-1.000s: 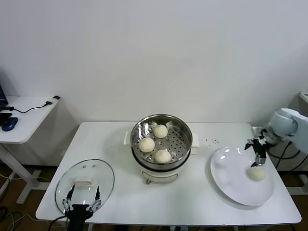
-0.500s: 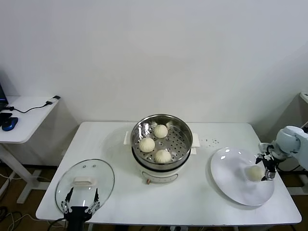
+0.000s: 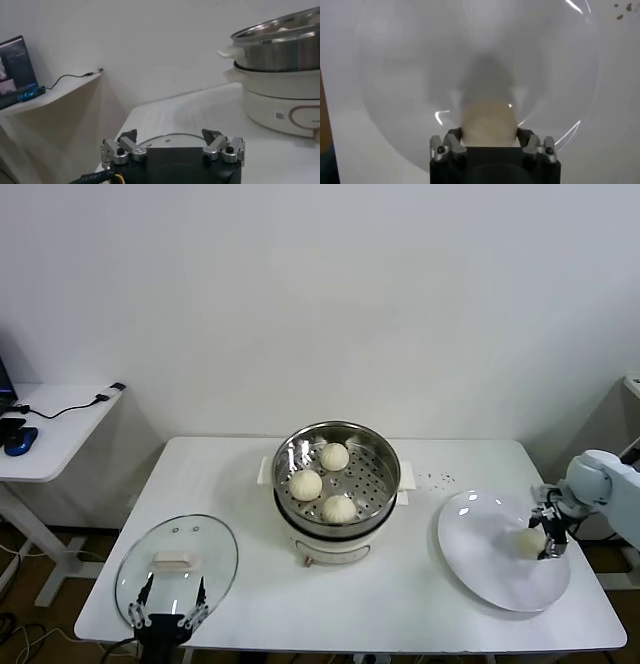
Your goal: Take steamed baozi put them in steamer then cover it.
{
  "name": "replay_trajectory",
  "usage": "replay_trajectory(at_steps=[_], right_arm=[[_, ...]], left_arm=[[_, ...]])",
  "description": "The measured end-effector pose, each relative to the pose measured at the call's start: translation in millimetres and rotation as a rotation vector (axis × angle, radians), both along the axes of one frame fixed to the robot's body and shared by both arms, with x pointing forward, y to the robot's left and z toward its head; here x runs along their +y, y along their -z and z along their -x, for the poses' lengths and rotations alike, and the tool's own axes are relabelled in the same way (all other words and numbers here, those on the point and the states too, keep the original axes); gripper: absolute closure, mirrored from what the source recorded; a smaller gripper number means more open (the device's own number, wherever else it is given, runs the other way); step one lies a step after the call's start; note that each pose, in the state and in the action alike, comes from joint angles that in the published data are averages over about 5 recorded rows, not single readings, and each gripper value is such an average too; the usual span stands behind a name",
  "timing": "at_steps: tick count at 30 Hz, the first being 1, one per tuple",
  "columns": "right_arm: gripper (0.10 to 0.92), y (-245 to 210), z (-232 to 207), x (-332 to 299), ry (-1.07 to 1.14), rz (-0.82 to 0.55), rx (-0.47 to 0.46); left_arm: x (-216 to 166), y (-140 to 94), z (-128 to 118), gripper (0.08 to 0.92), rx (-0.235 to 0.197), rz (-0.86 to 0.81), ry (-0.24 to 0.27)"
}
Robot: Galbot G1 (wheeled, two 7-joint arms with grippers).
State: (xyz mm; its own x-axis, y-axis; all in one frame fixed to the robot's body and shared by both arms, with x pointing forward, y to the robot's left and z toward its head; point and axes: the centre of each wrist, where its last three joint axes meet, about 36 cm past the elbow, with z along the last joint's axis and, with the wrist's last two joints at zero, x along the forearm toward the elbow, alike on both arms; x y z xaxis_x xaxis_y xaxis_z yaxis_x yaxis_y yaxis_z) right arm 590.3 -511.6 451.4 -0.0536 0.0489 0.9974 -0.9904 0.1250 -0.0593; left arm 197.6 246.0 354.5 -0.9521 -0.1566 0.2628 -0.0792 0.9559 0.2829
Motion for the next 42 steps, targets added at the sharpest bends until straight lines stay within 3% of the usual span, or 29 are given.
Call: replay_trajectory(at_steps=[4,12,22,34,42], right_arm=[[0.455,0.2,-0.7,0.5,0.005,-0.008,0.002],[0.471,-11.3,-4.9,5.0,0.015,-0.039,-0.007],[0.471,-88.1,-47.9,41.1,0.017,-0.138,-0.095],[0.471,-221.6,-106.4,169.1,-0.075,-0.271,-0.182],[0.468,-249.7,-115.0,265.0,-0.138,-0.285,-0.178]], left_arm=[[-0.4,-0.1,-0.3,0.177,-0.001,0.000,0.000],[-0.2,-1.0,0.6,0.177,-0.004,0.002,0.000],[-1.8,-3.0,0.3,0.177,-0.016,0.015,0.010],[-7.9,-0.8,-2.3,0.177,-0.034,0.042,0.041],[-8.8,-3.3,-11.8,0.177,-0.058,0.054,0.056]])
